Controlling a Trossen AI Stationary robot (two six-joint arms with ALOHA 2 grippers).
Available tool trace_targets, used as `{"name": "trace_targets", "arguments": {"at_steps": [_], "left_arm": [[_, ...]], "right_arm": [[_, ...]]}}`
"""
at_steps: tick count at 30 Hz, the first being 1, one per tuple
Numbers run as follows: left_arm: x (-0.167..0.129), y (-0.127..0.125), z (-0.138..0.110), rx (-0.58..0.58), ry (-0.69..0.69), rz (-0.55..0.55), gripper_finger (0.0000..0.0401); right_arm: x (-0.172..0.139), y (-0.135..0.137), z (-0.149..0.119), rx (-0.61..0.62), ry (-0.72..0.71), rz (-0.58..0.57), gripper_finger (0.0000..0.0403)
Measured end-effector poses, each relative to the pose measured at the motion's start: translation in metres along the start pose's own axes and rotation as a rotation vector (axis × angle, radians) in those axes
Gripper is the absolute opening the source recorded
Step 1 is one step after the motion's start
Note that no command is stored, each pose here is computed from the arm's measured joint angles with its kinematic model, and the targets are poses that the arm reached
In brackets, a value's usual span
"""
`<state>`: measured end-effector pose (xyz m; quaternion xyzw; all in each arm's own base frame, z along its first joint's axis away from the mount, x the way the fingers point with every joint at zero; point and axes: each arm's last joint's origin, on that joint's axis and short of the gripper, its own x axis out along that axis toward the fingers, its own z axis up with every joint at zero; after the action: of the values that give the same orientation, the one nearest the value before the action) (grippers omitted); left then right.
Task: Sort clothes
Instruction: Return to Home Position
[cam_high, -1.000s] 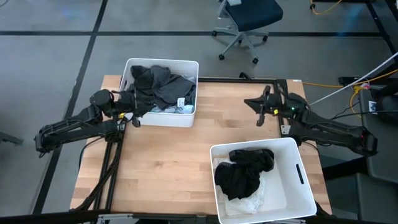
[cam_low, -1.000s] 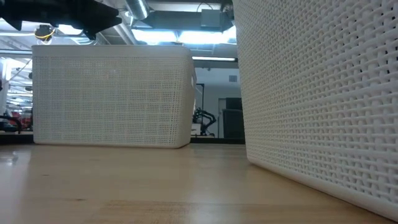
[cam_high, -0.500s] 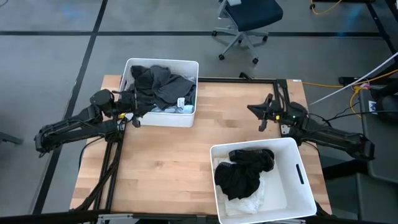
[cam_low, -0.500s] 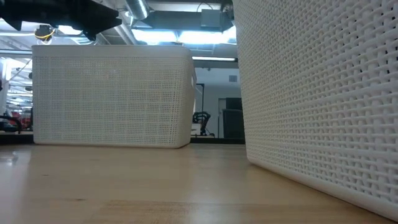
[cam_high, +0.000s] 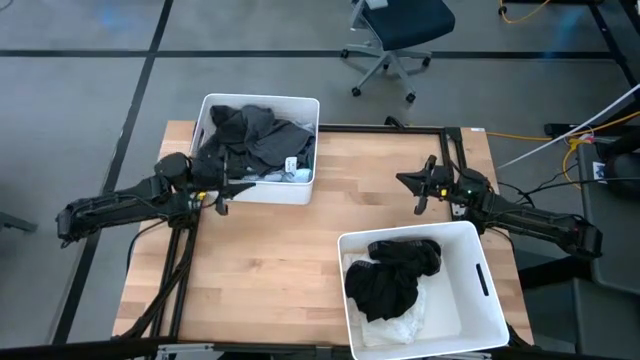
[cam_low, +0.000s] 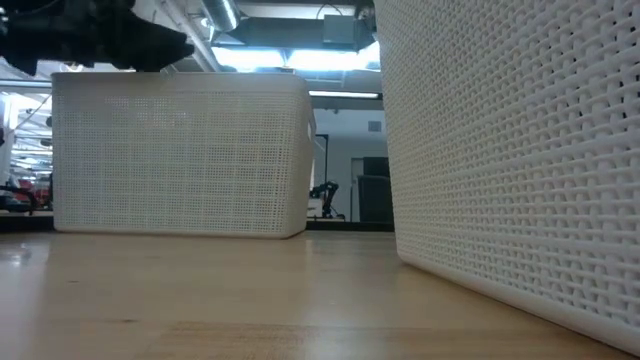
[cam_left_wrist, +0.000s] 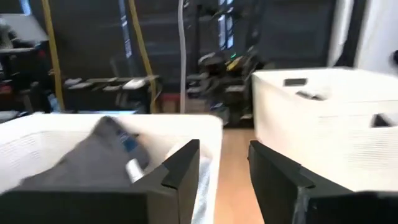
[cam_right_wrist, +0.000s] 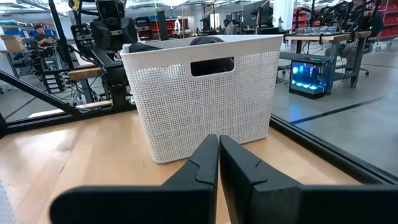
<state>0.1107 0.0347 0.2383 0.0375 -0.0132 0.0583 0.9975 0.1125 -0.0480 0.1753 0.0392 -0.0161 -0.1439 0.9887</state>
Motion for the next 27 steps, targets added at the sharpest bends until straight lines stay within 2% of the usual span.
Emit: {"name": "trace_targets", "arguments": {"at_steps": [5, 13, 20, 24, 27], "left_arm": [[-0.003, -0.007, -0.006, -0.045, -0.064, -0.089, 0.0100], [-0.009, -0.014, -0.003, -0.098, -0.049, -0.124, 0.0052], [-0.015, -0.028, -0.006, -0.185, -0.005, -0.286, 0.0017], [-0.020, -0.035, -0.003, -0.189, -0.031, -0.383, 0.0006], [-0.025, -0.037, 0.003, -0.147, -0.093, -0.395, 0.0001]], "right_arm": [[0.000, 0.000, 0.000, 0.000, -0.002, 0.001, 0.0017], [0.000, 0.000, -0.001, 0.001, 0.009, 0.000, 0.0017], [0.000, 0.000, -0.003, 0.019, 0.034, -0.003, 0.0017], [0.000, 0.000, -0.004, 0.024, 0.038, -0.003, 0.0017], [0.000, 0.000, -0.004, 0.026, 0.038, -0.003, 0.0017]]}}
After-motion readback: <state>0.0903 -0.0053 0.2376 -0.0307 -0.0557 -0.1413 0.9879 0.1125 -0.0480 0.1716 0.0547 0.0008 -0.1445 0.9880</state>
